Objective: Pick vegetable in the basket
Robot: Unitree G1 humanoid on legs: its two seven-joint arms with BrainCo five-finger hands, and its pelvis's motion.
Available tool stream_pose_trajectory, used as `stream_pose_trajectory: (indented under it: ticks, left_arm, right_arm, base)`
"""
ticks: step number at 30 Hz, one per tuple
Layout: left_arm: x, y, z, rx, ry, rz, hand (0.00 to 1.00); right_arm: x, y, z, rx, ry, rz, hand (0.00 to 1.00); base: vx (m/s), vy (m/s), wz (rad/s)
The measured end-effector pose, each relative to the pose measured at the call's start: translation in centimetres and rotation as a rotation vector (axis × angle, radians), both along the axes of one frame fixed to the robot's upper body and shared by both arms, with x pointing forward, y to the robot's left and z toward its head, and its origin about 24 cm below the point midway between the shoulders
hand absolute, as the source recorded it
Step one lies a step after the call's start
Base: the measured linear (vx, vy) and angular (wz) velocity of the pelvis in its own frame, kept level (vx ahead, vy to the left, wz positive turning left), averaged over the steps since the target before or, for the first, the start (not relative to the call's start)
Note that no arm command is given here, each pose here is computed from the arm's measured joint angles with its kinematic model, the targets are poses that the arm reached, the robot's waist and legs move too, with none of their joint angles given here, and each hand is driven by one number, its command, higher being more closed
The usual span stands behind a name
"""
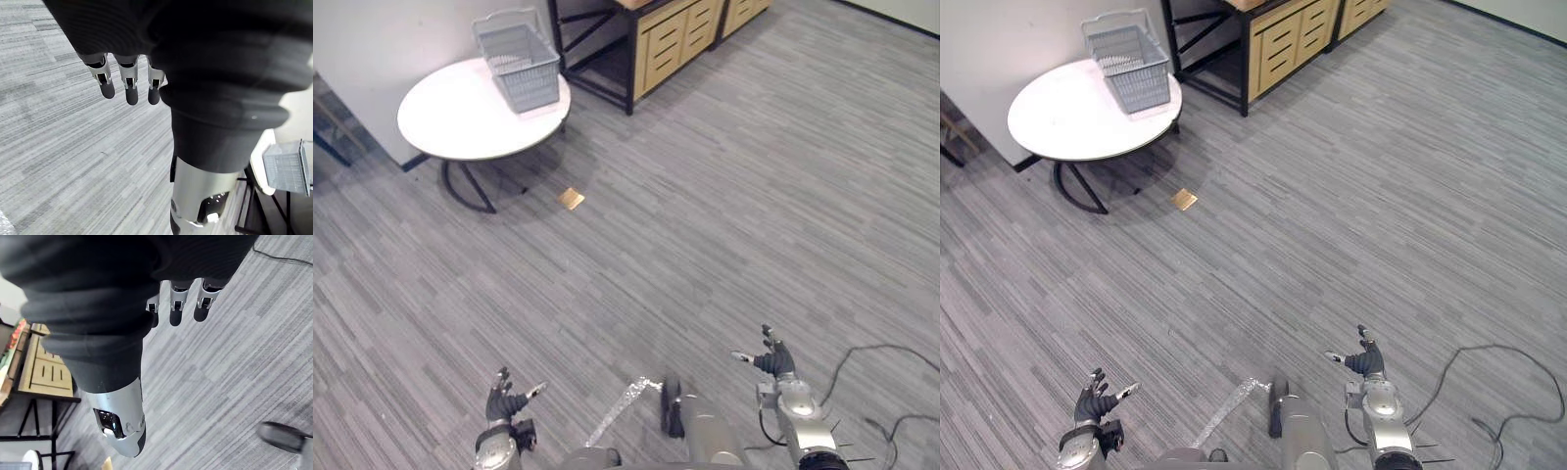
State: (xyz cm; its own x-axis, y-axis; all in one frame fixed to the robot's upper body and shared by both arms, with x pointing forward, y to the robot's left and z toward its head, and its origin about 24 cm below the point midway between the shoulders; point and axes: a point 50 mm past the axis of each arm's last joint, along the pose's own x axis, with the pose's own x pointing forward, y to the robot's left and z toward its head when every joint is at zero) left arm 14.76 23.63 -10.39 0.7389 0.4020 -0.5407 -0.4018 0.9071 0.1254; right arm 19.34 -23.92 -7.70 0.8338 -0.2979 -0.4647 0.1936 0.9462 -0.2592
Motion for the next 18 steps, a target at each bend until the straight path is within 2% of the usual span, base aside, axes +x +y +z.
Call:
stream_pose_trajectory:
  ticks: [5,11,15,18]
  left_arm:
    - [0.2,-1.9,-0.6,-0.062,0.007,0.003,0.0]
    - [0.1,-3.2,-0.9,-0.103,0.008,-0.024,0.0]
    - [-0.9,-3.6,-1.1,-0.104,0.027,-0.037,0.0]
    - [-1.2,-3.3,-1.2,-0.097,0.038,-0.03,0.0]
  right_arm:
    - [-0.4,0.7,0.6,0.013,-0.039,0.01,0.0]
    - [-0.4,3.1,0.7,0.073,-0.072,0.023,0.0]
    - [0.2,3.0,1.1,0.059,-0.086,0.044,0.0]
    - [-0.1,2.5,0.8,0.037,-0.062,0.042,0.0]
  base:
    - [0.64,-0.242,0.53]
    - [0.5,-0.118,-0.01]
    - [0.44,0.072,-0.23]
    - [0.7,0.295,-0.39]
